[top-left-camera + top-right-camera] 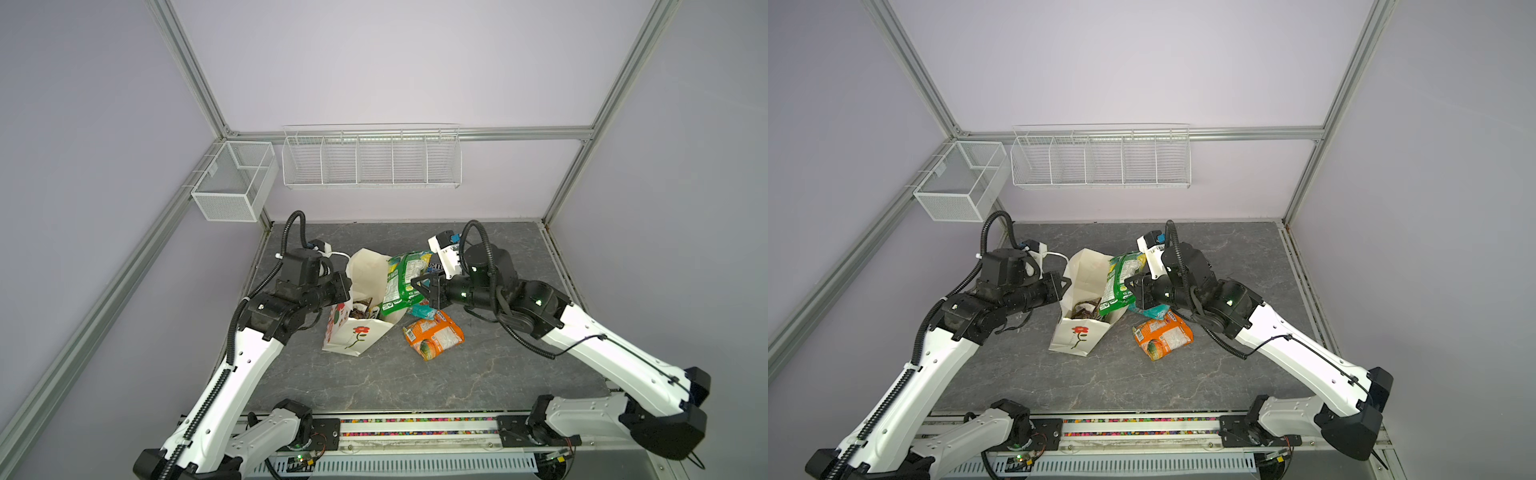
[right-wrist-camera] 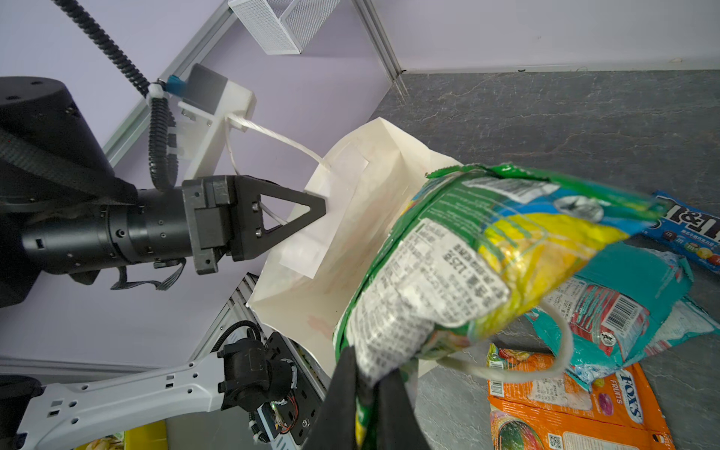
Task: Place the snacks into the paper bag
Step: 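Lower the green chip bag into the paper bag opening with the right gripper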
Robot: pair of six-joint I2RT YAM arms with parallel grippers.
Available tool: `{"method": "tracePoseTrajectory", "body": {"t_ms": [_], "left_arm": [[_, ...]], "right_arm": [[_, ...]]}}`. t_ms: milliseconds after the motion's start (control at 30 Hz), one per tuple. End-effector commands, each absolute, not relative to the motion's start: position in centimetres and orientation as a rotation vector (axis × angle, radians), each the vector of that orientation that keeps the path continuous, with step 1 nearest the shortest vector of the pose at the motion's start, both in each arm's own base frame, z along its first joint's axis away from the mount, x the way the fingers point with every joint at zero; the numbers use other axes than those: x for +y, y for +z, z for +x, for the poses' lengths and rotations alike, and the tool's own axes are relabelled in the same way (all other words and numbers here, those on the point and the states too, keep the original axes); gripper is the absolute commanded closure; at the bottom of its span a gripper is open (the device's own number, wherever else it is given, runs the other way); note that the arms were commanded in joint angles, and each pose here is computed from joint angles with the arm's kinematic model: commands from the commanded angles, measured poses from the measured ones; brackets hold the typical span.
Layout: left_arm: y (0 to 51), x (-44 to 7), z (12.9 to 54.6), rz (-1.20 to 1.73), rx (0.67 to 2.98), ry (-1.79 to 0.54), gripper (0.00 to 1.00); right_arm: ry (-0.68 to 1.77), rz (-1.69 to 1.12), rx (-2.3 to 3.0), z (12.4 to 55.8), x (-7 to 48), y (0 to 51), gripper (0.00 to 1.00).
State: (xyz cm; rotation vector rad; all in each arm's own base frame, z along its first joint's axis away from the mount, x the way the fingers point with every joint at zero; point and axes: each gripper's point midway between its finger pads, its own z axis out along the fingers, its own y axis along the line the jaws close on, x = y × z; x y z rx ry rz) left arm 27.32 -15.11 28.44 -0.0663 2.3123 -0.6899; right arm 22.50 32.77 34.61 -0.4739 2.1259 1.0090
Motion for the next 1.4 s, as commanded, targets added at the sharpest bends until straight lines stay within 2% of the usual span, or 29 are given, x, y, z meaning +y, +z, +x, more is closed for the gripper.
{"method": "tracePoseTrajectory", "body": {"t_ms": [0,1367], "left_arm": [[28.5,-15.3,26.8,-0.065,2.307,-0.712,1.0],[28.5,-15.7,26.9,-0.058,2.305,-0.73,1.0]], "right_arm": [[1.068,-0.482,2.02,22.5,33.6,37.6,0.93],[1.079,-0.501,2.081,23.4,37.1,35.4,0.93]]}}
